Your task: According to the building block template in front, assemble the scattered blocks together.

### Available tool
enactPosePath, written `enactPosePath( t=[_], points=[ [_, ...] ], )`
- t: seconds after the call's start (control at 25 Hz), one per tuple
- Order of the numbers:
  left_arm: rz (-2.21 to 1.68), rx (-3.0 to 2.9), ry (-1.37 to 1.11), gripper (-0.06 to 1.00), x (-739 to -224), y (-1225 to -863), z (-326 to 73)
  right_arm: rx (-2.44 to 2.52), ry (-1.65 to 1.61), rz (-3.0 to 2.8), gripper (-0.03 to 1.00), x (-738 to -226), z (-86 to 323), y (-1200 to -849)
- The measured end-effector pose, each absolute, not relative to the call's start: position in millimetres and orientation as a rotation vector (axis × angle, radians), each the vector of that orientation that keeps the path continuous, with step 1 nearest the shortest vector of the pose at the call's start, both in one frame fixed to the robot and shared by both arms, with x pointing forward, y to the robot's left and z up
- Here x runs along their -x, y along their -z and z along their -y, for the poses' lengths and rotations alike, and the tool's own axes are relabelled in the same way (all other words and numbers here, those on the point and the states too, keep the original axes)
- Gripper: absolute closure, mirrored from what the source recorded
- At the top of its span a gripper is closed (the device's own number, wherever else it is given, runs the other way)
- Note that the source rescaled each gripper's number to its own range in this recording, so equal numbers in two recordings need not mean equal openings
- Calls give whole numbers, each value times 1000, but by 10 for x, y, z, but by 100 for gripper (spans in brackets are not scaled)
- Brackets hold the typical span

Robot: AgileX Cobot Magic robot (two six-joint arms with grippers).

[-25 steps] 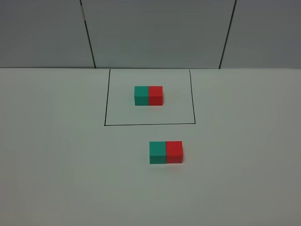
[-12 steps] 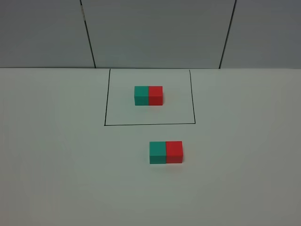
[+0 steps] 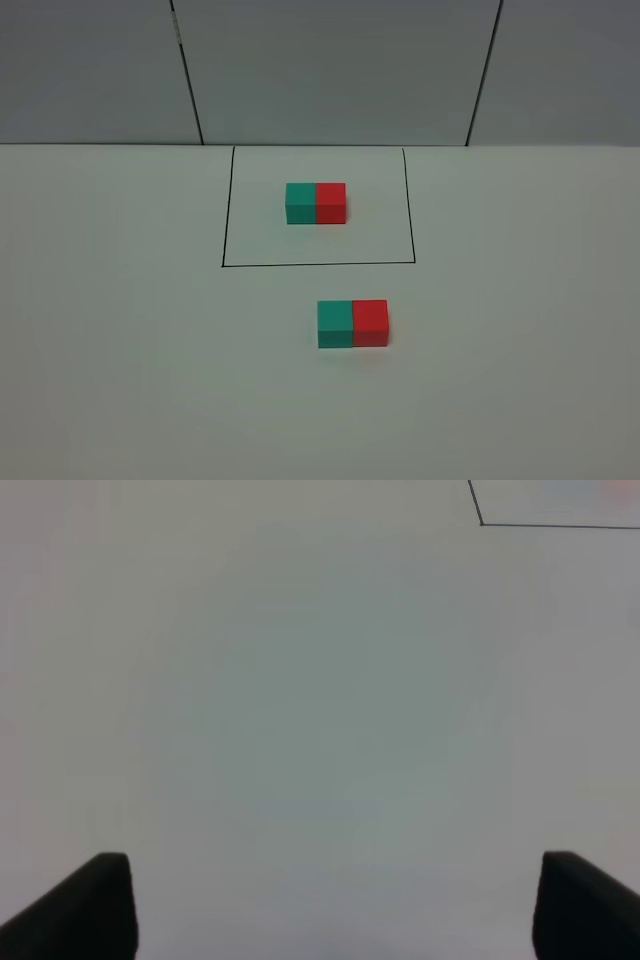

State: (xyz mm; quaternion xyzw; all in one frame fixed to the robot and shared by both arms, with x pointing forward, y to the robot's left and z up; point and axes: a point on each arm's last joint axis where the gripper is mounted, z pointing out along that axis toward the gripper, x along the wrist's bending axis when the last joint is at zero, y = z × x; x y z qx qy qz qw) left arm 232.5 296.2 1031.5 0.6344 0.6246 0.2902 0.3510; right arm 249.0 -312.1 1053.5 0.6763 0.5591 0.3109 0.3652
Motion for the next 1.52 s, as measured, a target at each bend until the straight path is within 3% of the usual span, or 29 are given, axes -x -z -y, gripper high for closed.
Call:
enactPosePath(
  t=[1.52],
  points=[
    [-1618, -1642, -751, 9, -2325, -10315, -2962, -1702, -854, -1395, 36, -2389, 3117, -10537]
  ],
)
